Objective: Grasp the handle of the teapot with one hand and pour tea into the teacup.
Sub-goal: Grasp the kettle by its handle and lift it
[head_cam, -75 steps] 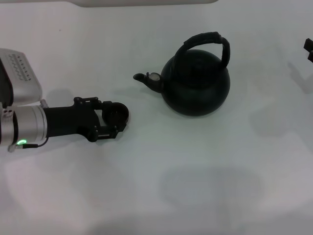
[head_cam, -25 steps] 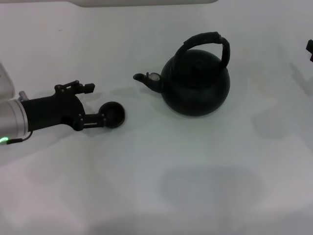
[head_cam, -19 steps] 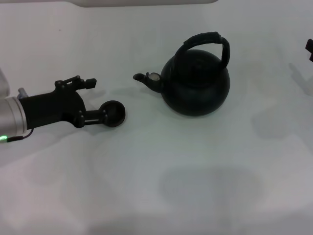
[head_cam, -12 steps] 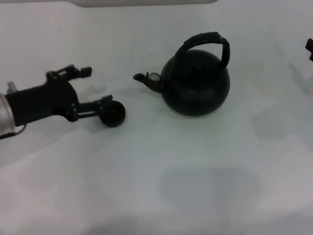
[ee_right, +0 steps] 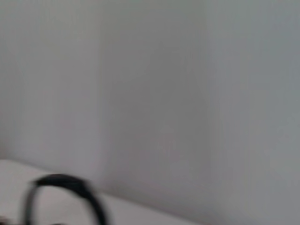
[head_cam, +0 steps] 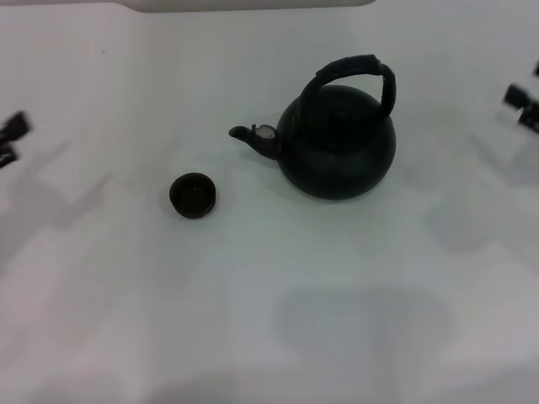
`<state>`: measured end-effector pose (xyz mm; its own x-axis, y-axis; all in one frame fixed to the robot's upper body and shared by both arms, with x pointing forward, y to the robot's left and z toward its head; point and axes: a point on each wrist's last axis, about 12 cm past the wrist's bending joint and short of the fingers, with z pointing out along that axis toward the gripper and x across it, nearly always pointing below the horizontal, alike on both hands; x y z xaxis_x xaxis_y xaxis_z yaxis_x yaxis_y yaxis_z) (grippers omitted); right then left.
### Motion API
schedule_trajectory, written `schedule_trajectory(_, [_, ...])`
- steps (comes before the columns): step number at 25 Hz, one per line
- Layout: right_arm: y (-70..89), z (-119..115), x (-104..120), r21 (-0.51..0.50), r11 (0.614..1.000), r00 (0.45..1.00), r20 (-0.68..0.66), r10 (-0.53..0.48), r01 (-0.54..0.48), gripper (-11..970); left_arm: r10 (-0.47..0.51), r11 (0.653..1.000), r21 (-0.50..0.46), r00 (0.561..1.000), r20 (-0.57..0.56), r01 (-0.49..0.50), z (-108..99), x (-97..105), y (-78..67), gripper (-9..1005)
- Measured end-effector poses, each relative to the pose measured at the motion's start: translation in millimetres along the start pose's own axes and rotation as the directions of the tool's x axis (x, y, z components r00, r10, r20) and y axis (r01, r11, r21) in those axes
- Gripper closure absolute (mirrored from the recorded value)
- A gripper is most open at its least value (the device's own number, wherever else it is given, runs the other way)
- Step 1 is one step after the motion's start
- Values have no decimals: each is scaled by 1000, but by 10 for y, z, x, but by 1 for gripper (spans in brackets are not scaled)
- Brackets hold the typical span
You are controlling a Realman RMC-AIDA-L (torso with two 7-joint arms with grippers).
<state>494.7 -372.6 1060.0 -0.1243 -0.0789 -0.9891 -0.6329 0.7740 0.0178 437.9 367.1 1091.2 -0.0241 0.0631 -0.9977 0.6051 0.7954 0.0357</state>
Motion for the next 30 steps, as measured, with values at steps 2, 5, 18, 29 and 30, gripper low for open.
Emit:
schedule_trajectory(2, [53, 4, -79, -110, 993, 999, -10, 40, -40, 326, -27, 999, -47, 1000, 8, 27, -169, 42, 21, 111])
schedule_trajectory(5, [135, 53, -172, -237, 968, 996, -33, 83, -88, 326, -57, 995, -78, 998, 9, 57, -269, 105, 18, 110])
schedule_trajectory(18, [359, 683, -178, -301, 946, 989, -118, 86, -118, 326, -88, 994, -67, 996, 4, 88, -346, 234, -84, 110])
schedule_trajectory(29, [223, 813, -144, -196, 976, 981, -184, 54, -90, 328, -88, 994, -66, 996, 4, 88, -471, 265, -158, 111])
schedule_trajectory(30, [221, 821, -144, -195, 977, 981, -187, 51, -89, 328, -88, 994, -66, 996, 5, 89, -473, 264, -159, 111])
